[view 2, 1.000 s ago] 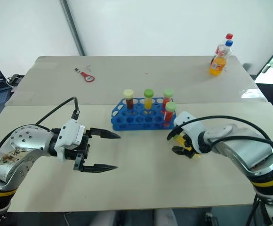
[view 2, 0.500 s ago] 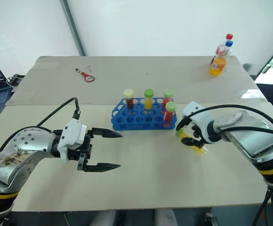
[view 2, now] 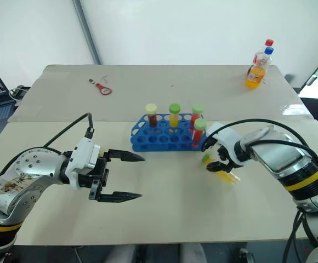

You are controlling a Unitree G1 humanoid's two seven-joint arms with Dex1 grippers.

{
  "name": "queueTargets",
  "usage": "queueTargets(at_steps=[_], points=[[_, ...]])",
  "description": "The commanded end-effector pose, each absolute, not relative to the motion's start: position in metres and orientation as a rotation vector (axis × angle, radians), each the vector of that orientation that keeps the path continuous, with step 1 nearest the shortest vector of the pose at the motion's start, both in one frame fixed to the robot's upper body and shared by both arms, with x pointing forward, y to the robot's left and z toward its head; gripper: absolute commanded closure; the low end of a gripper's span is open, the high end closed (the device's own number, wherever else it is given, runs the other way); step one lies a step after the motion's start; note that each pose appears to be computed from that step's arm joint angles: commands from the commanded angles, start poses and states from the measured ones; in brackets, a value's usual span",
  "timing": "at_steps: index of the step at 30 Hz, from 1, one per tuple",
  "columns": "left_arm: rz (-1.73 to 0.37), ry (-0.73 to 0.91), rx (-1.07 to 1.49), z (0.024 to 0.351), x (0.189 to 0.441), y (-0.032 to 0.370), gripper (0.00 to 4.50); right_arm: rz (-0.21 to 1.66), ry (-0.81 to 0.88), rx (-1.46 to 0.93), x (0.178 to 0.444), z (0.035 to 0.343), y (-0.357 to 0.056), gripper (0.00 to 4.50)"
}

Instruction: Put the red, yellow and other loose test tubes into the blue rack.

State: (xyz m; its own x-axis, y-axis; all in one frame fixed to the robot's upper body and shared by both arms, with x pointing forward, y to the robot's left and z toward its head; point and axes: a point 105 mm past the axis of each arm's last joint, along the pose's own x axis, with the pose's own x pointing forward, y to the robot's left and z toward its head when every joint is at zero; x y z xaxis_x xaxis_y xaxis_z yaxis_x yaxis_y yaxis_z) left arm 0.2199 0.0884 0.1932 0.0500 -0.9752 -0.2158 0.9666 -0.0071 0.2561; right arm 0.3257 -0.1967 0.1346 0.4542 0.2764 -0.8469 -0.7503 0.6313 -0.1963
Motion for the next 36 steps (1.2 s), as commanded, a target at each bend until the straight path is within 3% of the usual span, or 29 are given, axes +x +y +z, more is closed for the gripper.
queueTargets(at_steps=[1, 7, 10, 15, 17, 22, 25, 29, 31, 36], points=[[-1.564, -0.058, 0.393, 0.2, 0.211, 0.089, 0.0, 0.718, 0.879, -0.644, 0.324, 0.141, -0.194, 0.48], [-1.573, -0.046, 0.406, 0.198, 0.214, 0.091, 0.0, 0.73, 0.918, -0.617, 0.32, 0.134, -0.193, 0.48], [-1.566, -0.046, 0.407, 0.198, 0.216, 0.09, 0.0, 0.727, 0.937, -0.611, 0.317, 0.127, -0.194, 1.27], [-1.549, -0.033, 0.407, 0.196, 0.219, 0.092, 0.0, 0.728, 0.948, -0.599, 0.312, 0.125, -0.194, 3.06], [-1.545, -0.032, 0.409, 0.196, 0.219, 0.093, 0.0, 0.724, 0.948, -0.596, 0.311, 0.125, -0.194, 3.5], [-1.473, -0.013, 0.372, 0.198, 0.228, 0.104, 0.0, 0.742, 0.867, -0.533, 0.31, 0.148, -0.187, 3.53], [-1.398, -0.009, 0.334, 0.201, 0.234, 0.118, 0.0, 0.827, 0.79, -0.499, 0.294, 0.165, -0.173, 3.53], [-1.303, -0.001, 0.303, 0.204, 0.243, 0.138, 0.0, 1.005, 0.521, -0.376, 0.268, 0.188, -0.133, 3.53], [-1.272, 0.002, 0.311, 0.204, 0.246, 0.147, 0.0, 1.054, 0.284, -0.191, 0.263, 0.204, -0.111, 3.53], [-1.263, 0.024, 0.331, 0.203, 0.249, 0.154, 0.0, 0.872, -0.023, -0.104, 0.279, 0.222, -0.096, 3.53]])
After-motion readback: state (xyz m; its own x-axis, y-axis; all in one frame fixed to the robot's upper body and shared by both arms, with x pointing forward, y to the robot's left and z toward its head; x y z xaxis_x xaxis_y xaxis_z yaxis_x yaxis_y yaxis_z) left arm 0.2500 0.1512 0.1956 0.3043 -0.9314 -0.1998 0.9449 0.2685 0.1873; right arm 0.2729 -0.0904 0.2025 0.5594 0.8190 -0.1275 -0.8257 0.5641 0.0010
